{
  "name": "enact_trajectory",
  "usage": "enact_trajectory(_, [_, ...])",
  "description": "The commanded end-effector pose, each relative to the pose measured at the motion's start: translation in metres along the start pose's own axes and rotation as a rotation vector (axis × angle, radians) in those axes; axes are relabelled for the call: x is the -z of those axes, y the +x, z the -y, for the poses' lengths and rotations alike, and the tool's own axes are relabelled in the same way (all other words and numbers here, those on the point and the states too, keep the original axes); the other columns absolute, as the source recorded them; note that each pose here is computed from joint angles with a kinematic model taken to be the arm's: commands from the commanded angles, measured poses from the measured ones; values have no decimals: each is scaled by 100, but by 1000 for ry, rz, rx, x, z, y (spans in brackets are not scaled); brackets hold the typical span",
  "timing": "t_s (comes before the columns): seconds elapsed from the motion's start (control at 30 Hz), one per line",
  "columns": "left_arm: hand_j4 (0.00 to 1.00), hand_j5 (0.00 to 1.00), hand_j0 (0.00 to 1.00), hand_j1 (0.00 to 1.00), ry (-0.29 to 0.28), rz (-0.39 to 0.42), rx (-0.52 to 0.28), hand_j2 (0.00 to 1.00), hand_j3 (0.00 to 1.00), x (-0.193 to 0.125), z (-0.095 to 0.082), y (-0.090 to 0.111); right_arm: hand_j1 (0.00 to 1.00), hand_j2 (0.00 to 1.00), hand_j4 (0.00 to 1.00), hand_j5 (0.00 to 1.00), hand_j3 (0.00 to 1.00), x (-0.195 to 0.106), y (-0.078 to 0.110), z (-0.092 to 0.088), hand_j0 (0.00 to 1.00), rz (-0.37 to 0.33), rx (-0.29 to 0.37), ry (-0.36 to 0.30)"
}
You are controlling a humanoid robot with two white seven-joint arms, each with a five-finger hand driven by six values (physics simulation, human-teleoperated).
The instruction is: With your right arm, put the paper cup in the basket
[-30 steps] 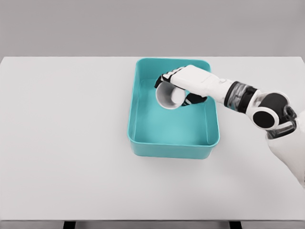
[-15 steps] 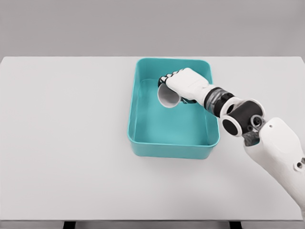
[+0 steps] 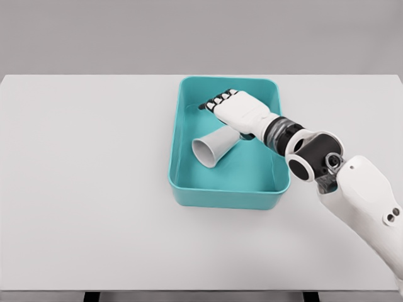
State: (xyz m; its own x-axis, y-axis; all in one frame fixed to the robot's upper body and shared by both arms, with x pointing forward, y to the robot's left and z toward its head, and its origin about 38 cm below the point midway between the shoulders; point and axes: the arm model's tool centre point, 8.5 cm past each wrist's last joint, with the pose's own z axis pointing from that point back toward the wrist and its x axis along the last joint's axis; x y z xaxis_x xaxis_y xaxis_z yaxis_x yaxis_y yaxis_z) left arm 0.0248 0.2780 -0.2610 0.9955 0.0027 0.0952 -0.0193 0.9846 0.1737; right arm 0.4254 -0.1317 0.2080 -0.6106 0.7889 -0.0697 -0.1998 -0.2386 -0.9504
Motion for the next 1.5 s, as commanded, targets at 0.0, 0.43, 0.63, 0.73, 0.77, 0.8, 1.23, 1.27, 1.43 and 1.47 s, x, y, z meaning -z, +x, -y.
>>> enact_trajectory(0.0, [100, 100, 100, 100, 0, 0, 0, 100, 100, 0, 0, 0, 100, 100, 100, 100, 100, -5, -10, 3, 100, -18, 4, -8])
enact_trajectory(0.43, [100, 100, 100, 100, 0, 0, 0, 100, 100, 0, 0, 0, 100, 100, 100, 100, 100, -184, -143, 44, 100, 339, 572, -532])
enact_trajectory(0.63, [100, 100, 100, 100, 0, 0, 0, 100, 100, 0, 0, 0, 100, 100, 100, 100, 100, -220, -177, -11, 100, 85, 665, -471])
enact_trajectory(0.73, [100, 100, 100, 100, 0, 0, 0, 100, 100, 0, 0, 0, 100, 100, 100, 100, 100, -216, -174, -29, 100, 37, 671, -416])
enact_trajectory(0.77, [100, 100, 100, 100, 0, 0, 0, 100, 100, 0, 0, 0, 100, 100, 100, 100, 100, -216, -174, -31, 100, 34, 671, -411])
enact_trajectory(0.8, [100, 100, 100, 100, 0, 0, 0, 100, 100, 0, 0, 0, 100, 100, 100, 100, 100, -217, -174, -33, 100, 32, 671, -403])
enact_trajectory(1.23, [100, 100, 100, 100, 0, 0, 0, 100, 100, 0, 0, 0, 100, 100, 100, 100, 100, -208, -177, -42, 100, 24, 713, -389])
enact_trajectory(1.27, [100, 100, 100, 100, 0, 0, 0, 100, 100, 0, 0, 0, 100, 100, 100, 100, 100, -208, -177, -42, 100, 24, 713, -389])
enact_trajectory(1.43, [100, 100, 100, 100, 0, 0, -1, 100, 100, 0, 0, 0, 100, 100, 100, 100, 100, -208, -178, -39, 100, 26, 708, -395])
enact_trajectory(1.47, [100, 100, 100, 100, 1, -2, -6, 100, 100, 0, 0, -1, 100, 100, 100, 100, 100, -208, -178, -39, 100, 25, 707, -394])
